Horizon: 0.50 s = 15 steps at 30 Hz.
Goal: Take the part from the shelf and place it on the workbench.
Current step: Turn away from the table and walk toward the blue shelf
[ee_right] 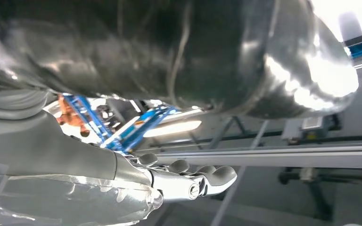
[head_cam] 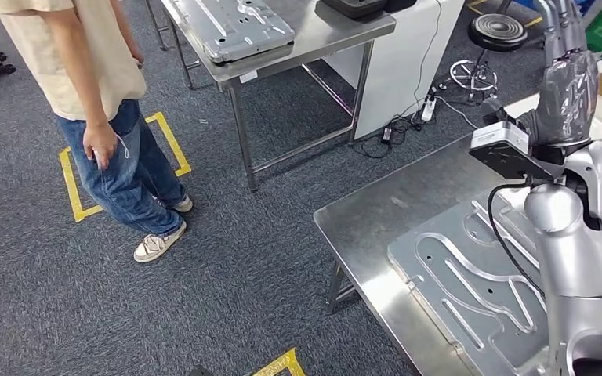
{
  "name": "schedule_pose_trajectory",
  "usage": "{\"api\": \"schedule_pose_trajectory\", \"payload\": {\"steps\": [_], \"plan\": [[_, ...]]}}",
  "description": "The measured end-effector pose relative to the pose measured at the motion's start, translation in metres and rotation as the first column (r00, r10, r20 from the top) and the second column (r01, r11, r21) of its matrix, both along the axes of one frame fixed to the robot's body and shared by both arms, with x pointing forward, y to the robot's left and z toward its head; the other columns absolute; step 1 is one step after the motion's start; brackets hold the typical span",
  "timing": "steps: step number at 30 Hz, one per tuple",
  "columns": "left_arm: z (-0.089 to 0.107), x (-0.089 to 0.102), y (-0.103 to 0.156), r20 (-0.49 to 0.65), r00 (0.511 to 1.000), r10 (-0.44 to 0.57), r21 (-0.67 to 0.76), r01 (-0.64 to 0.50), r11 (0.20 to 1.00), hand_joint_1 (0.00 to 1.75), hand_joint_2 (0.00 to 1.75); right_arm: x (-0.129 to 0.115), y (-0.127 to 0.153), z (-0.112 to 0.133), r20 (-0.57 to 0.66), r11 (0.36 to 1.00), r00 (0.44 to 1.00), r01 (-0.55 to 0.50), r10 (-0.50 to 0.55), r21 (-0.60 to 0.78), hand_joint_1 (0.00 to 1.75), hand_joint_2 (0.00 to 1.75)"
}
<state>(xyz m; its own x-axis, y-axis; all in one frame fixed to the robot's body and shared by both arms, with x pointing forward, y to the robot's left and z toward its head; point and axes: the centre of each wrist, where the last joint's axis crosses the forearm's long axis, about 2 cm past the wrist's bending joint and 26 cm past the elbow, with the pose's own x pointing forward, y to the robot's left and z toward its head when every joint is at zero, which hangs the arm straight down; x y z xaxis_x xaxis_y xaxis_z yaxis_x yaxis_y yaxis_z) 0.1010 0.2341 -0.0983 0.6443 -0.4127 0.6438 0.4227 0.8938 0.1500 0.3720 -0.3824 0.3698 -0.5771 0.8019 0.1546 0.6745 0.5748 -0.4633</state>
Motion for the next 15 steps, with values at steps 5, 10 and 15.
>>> {"api": "schedule_pose_trajectory", "payload": {"steps": [5, 10, 15], "plan": [[-0.0005, -0.0018, 0.0004, -0.003, 1.0, 0.001, 0.001, -0.001, 1.0, 0.0, 0.0, 0.0007, 0.0024, 0.0019, 0.006, 1.0, 1.0, -0.006, 0.006, 0.004, 0.0, 0.0], [-0.0002, -0.0004, 0.0006, 0.005, 1.0, 0.023, -0.009, -0.023, 1.0, 0.0, 0.0, 0.0014, 0.0027, 0.0012, 0.004, 1.0, 1.0, -0.005, 0.005, 0.003, 0.0, 0.0], [-0.0009, -0.0039, 0.0002, -0.002, 1.0, 0.028, -0.018, -0.028, 0.999, 0.0, 0.0, 0.0035, 0.0052, 0.0086, 0.026, 1.0, 1.0, -0.015, 0.015, 0.008, 0.0, 0.0]]}}
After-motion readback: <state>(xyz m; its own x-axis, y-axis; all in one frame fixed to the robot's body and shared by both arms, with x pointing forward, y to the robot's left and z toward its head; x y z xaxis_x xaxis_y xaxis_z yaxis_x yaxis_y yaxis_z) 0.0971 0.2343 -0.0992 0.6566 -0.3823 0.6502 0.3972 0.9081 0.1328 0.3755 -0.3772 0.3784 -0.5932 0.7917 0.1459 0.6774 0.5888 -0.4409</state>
